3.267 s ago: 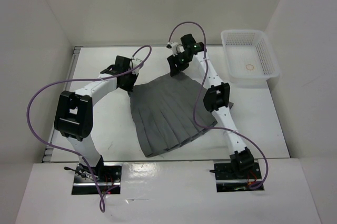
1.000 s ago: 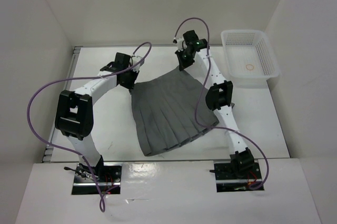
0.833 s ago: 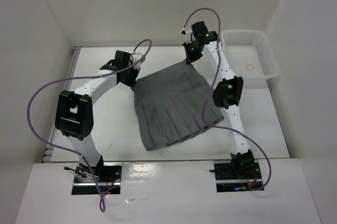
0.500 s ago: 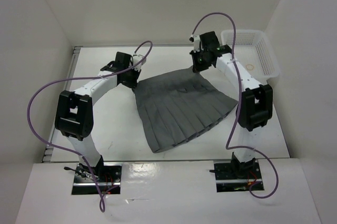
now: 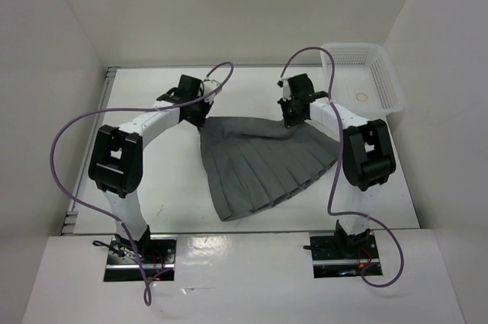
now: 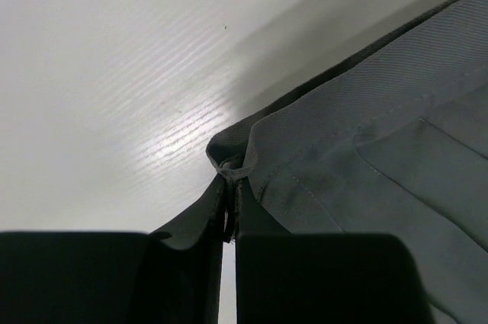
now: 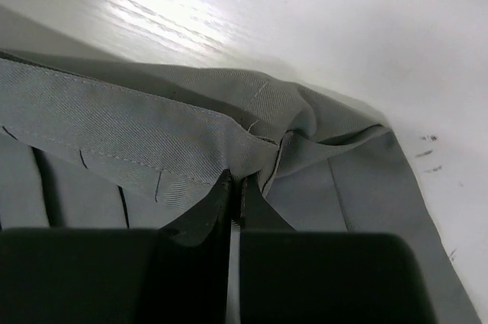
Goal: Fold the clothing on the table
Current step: Fold the skirt
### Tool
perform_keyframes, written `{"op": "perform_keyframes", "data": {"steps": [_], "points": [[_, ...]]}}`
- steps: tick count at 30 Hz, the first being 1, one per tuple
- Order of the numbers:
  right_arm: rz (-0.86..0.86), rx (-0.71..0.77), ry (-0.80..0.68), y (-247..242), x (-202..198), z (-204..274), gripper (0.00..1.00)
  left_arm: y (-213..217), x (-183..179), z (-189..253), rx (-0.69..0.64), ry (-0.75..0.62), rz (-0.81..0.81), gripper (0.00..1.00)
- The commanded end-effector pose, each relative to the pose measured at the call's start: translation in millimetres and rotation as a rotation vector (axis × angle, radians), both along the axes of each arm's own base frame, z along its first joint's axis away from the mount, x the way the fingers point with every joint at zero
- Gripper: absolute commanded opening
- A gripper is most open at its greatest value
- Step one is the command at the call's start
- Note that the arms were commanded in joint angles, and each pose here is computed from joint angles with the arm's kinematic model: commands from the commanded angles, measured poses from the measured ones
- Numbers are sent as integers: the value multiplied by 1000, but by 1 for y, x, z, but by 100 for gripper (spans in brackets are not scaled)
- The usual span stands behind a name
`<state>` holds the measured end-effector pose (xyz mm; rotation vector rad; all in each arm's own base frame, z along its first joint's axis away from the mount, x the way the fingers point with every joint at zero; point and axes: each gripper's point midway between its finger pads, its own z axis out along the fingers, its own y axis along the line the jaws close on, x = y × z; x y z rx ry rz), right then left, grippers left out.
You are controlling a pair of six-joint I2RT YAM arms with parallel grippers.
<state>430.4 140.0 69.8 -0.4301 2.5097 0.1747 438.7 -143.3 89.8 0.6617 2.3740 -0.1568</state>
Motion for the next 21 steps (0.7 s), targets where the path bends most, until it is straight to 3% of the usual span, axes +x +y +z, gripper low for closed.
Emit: {"op": "perform_keyframes", "data": {"steps": [1, 10, 16, 21], "points": [[-55, -3, -105, -11, 9, 25, 0, -13, 25, 13, 14, -98, -16, 0], [107, 49, -2, 8, -24, 18, 0, -55, 32, 3, 51, -147, -27, 0], [292, 90, 75, 51, -58, 0, 0, -47, 43, 7, 39, -177, 106, 0], [375, 110, 141, 77, -75, -12, 0, -54, 38, 14, -14, -163, 107, 0]]}}
